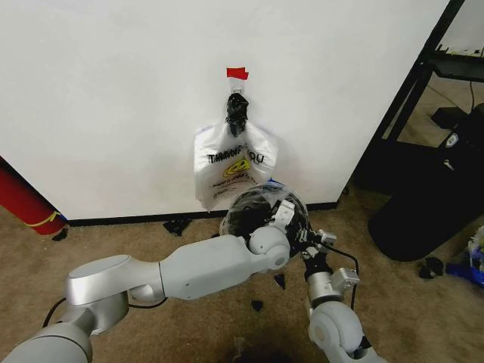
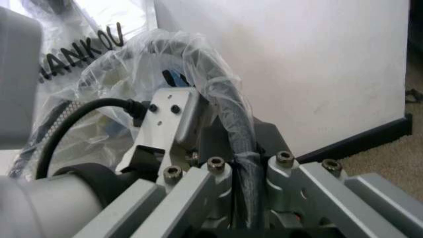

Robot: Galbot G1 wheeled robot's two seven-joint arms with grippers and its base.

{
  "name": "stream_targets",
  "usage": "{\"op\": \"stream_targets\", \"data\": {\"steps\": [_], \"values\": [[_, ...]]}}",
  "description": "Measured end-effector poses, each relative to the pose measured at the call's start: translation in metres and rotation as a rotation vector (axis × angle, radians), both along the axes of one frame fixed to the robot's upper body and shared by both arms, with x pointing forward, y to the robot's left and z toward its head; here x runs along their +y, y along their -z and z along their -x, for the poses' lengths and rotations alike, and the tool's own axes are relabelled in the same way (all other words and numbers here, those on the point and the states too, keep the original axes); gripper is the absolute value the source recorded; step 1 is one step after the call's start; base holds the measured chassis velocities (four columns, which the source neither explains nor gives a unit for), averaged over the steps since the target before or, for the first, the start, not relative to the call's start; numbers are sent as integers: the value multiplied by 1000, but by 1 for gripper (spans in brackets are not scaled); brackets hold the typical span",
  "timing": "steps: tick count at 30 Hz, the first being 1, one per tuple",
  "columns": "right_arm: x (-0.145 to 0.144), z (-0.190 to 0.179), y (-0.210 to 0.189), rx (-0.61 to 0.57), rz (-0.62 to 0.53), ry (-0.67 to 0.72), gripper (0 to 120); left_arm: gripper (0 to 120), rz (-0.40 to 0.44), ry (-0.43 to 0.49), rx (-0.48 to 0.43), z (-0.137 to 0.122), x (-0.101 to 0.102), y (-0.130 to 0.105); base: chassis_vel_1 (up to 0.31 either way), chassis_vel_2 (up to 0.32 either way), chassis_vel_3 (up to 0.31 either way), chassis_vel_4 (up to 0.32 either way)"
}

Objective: Pick up the garbage bag from the wall and place it over the trash bin.

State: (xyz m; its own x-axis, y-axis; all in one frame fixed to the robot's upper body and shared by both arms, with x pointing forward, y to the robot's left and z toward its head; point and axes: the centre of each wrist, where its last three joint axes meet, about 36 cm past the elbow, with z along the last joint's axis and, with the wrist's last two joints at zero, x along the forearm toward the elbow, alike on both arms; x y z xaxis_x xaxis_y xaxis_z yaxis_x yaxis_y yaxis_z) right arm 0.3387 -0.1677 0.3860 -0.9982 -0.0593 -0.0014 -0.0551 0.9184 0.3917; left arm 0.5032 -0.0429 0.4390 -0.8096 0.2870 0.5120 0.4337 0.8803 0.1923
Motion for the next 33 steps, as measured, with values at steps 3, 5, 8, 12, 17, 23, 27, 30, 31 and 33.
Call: {"op": "stream_targets", "data": {"steps": [3,5,8,12,17,23,27,30,31,33], "values": [[1,1,-1,-1,-4,0,1,0,-8,-3,4,-1,-1,2,0,0,0,0],[1,1,-1,-2,-7,1,1,0,-7,-2,4,-1,-1,2,0,0,0,0],[0,0,-2,4,-19,12,1,0,9,16,6,6,1,-5,0,0,0,0],[-3,-5,-5,33,-57,49,1,0,33,64,12,25,7,-19,0,0,0,0],[-5,-11,-3,61,-76,76,1,0,40,104,35,38,11,-33,0,0,0,0],[-7,-16,-4,110,-128,105,1,0,119,158,36,59,25,-63,0,0,0,0],[-9,-16,-5,158,-171,117,1,0,235,177,30,76,50,-85,0,0,0,0],[-9,-17,-5,179,-190,119,1,0,287,161,27,84,68,-92,0,0,0,0],[-10,-17,-6,190,-202,119,1,0,310,149,26,86,77,-95,0,0,0,0],[-10,-18,-7,207,-225,120,1,1,366,128,25,92,96,-99,0,0,0,0]]}}
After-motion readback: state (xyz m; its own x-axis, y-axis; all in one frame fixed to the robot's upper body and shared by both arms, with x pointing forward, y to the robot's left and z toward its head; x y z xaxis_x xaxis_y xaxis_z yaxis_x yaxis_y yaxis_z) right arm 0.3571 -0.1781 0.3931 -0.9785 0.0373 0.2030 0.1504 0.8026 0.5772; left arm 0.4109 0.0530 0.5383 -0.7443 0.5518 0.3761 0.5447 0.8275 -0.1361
